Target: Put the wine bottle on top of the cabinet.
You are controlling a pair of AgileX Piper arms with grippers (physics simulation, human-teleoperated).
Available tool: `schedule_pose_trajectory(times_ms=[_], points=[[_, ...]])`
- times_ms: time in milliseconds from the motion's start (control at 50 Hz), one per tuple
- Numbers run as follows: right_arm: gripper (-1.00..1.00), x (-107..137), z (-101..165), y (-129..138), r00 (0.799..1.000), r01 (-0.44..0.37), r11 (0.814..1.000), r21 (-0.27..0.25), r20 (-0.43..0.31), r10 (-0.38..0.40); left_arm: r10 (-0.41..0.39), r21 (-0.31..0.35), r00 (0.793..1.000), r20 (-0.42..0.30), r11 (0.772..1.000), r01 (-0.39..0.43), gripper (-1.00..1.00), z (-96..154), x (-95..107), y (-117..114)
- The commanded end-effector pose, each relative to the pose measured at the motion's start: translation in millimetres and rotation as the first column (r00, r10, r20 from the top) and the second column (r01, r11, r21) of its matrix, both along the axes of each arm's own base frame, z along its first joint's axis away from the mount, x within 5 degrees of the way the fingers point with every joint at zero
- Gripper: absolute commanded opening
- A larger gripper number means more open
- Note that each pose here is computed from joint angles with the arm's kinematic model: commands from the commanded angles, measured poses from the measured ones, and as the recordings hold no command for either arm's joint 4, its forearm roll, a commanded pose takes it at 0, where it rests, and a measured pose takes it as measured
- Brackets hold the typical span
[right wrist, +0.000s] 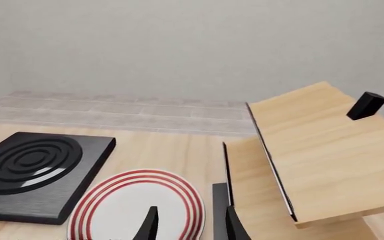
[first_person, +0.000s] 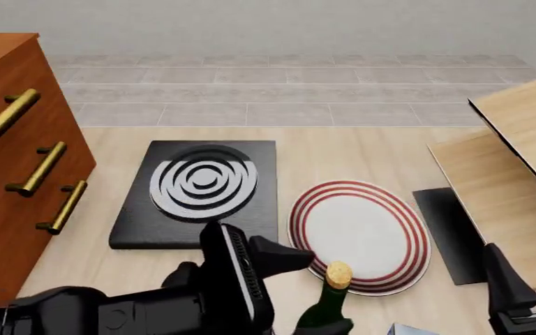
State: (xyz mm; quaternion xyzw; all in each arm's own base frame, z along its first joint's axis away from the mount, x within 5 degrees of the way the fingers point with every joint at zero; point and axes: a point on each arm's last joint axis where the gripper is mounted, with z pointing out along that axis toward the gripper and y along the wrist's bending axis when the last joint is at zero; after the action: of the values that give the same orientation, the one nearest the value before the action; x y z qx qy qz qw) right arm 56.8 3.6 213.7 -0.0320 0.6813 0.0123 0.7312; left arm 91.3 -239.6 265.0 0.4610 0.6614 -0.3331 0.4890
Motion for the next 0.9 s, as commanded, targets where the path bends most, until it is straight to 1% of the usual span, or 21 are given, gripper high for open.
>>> schedule_pose_trajectory(times_ms=[20, 200, 420, 600, 780, 800, 900], points=[[1.0, 1, -1, 1, 1.0, -0.015, 1.0, 0.002, -0.008, 0.015, -0.003, 0.011, 1.0, 0.002, 1.0, 0.003, 1.0, -6, 3, -10], [1.0, 1, -2, 2, 1.0, -0.026, 1.0, 0.0, -0.011, 0.026, -0.001, 0.007, 1.0, 0.003, 1.0, 0.0, 1.0, -8, 5, -13], [1.0, 1, -2, 2, 1.0, -0.027, 1.0, 0.001, -0.012, 0.027, -0.01, 0.017, 1.0, -0.03, 1.0, 0.011, 1.0, -15, 3, -22], [1.0, 1, -2, 2, 1.0, -0.027, 1.0, 0.001, -0.012, 0.027, -0.007, 0.009, 0.999, -0.04, 1.0, 0.007, 1.0, -17, 3, -22], [1.0, 1, -2, 2, 1.0, -0.027, 1.0, -0.001, -0.011, 0.027, -0.014, -0.004, 0.999, -0.039, 1.0, 0.014, 1.0, -13, 0, -20], [1.0, 1, -2, 2, 1.0, -0.027, 1.0, -0.001, -0.012, 0.027, -0.015, -0.004, 0.999, -0.038, 1.0, 0.015, -1.0, -13, 0, -20], [1.0, 1, -2, 2, 1.0, -0.028, 1.0, -0.002, -0.011, 0.028, -0.013, -0.005, 0.999, -0.031, 1.0, 0.013, -1.0, -13, 1, -19]])
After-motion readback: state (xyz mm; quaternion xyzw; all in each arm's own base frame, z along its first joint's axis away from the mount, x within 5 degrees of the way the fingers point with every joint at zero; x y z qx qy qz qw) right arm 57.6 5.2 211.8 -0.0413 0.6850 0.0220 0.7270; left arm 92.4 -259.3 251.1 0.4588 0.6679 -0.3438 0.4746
